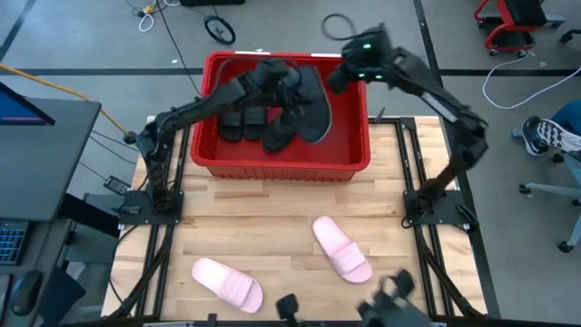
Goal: Pick and place slides into bin
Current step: Adjust the slippers and slides in the red container
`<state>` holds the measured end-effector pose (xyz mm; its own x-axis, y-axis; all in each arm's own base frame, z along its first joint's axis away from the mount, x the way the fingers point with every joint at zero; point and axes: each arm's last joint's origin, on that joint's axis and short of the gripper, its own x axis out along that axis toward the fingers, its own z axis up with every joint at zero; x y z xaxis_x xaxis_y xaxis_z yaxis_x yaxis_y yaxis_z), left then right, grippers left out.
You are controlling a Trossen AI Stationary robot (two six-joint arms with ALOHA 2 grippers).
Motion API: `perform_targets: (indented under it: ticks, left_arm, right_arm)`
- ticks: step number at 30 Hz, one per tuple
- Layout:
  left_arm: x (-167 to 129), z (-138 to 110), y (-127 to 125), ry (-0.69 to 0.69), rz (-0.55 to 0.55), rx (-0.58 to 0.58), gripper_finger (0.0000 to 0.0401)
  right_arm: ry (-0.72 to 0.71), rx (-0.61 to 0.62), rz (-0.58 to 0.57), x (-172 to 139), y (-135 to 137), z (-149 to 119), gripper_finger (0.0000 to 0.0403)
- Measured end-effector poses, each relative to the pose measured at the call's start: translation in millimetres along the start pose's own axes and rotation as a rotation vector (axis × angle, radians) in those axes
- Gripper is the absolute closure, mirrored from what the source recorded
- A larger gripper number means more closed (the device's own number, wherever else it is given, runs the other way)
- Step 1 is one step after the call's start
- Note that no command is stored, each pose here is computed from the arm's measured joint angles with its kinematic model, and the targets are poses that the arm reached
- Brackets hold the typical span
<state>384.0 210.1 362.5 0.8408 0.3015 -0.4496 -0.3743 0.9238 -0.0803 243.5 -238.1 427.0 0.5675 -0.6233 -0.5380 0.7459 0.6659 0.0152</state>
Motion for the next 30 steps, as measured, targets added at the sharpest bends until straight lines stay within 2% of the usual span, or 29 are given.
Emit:
perform_targets:
  ticks: [4,6,13,19,26,30]
  left_arm:
    - [34,-17,1,-0.075,-0.07,-0.025,0.0399]
    - [51,-28,4,-0.064,-0.078,-0.048,0.0399]
    - [120,-79,15,-0.013,-0.09,-0.05,0.0399]
    - [153,-107,19,-0.042,-0.11,-0.059,0.0398]
    - [160,-113,24,-0.054,-0.093,-0.078,0.0375]
    - [158,-113,33,-0.044,-0.08,-0.27,0.0351]
  right_arm:
    - [-0.108,0.036,0.014,-56,-1,7,0.0403]
    - [-0.141,0.056,0.02,-78,-2,7,0.0403]
    - [-0.171,0.073,0.059,-121,4,0,0.0403]
    - [-0.137,0.051,0.093,-125,14,-5,0.0402]
    - [-0.074,0.028,0.117,-115,24,-9,0.0402]
    - [-0.059,0.015,0.137,-111,31,-10,0.0402]
